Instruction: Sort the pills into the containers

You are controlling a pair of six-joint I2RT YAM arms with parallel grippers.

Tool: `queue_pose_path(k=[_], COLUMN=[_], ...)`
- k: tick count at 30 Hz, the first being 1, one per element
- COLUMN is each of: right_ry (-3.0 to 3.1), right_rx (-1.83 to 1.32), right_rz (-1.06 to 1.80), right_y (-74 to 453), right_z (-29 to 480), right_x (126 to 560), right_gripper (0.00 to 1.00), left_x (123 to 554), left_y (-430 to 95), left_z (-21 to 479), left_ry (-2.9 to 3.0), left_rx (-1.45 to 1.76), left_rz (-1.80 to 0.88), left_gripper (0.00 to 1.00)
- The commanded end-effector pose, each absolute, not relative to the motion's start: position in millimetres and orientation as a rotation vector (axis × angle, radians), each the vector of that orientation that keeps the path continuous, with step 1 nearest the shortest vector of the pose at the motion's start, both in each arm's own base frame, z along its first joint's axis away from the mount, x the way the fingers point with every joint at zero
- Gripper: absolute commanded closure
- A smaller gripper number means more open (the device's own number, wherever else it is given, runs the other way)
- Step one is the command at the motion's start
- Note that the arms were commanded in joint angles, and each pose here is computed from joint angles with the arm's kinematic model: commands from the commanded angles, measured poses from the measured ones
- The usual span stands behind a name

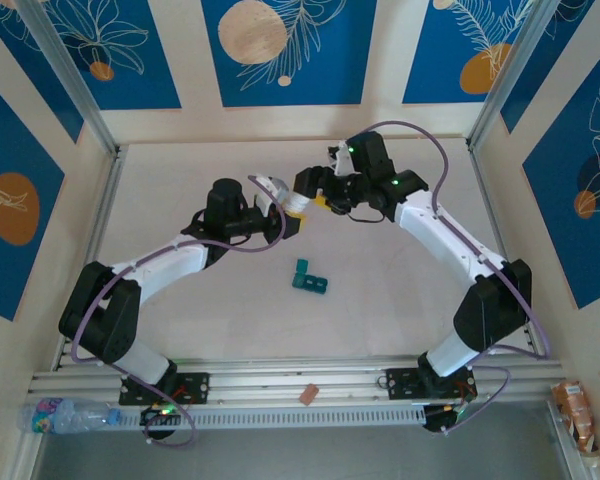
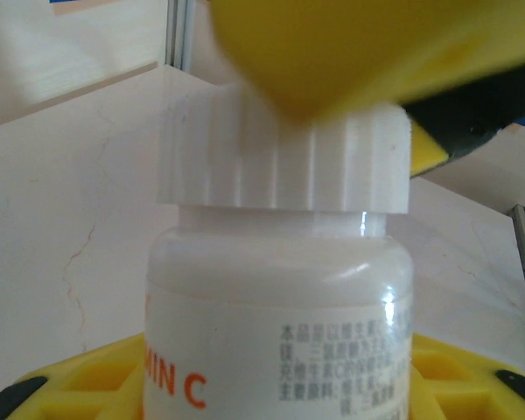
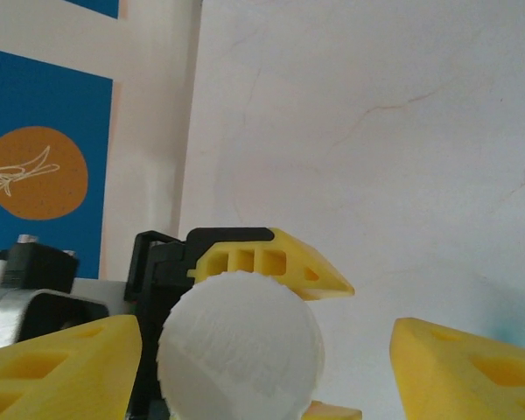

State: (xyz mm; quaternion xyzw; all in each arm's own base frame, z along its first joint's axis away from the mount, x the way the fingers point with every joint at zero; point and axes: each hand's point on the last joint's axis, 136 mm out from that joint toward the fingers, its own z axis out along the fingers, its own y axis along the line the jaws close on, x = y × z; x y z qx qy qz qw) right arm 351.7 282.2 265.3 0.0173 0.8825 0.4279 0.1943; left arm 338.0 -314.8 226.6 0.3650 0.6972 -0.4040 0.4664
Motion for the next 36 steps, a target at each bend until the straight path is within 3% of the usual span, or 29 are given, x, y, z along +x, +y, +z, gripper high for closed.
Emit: queue_pose_path(k=[1,12,15,19,23,31,36], right_ry=[2.49,2.472,2.479,2.479,2.47,2.178,2.14], right_rx=[0.055,0.042,0.039,0.031,0.005,-0.489,-0.542], right_rz=[1.187,1.19,1.198,1.208,1.209,1.256,1.278], right_y=[285.7,286.1,287.2,288.6,287.3,284.2,275.6], right_z=[267.1,269.6,268.1,266.6,264.4,283.5,277.0], right_x=[351.7,354.2,353.3,352.4,351.4,338.6,336.7], right_gripper=[0.28,0.33,0.39,0.56,0.63,0.64,0.63], left_x=[340.5,338.6,338.1,337.8,336.4,317.9,314.9], left_y=[-320.6,-323.1,-323.8,-324.4,-324.9,-331.4,-331.6], left_z=[235.3,232.8,232.3,231.4,231.6,263.3,279.0], left_ry=[1.672,1.678,1.679,1.679,1.679,1.576,1.518], left_rx=[0.929,0.936,0.937,0.94,0.943,0.937,0.893], left_rz=[-0.975,-0.986,-0.989,-0.994,-1.003,-1.225,-1.351], left_gripper=[1.0,1.0,1.0,1.0,1.0,1.0,1.0])
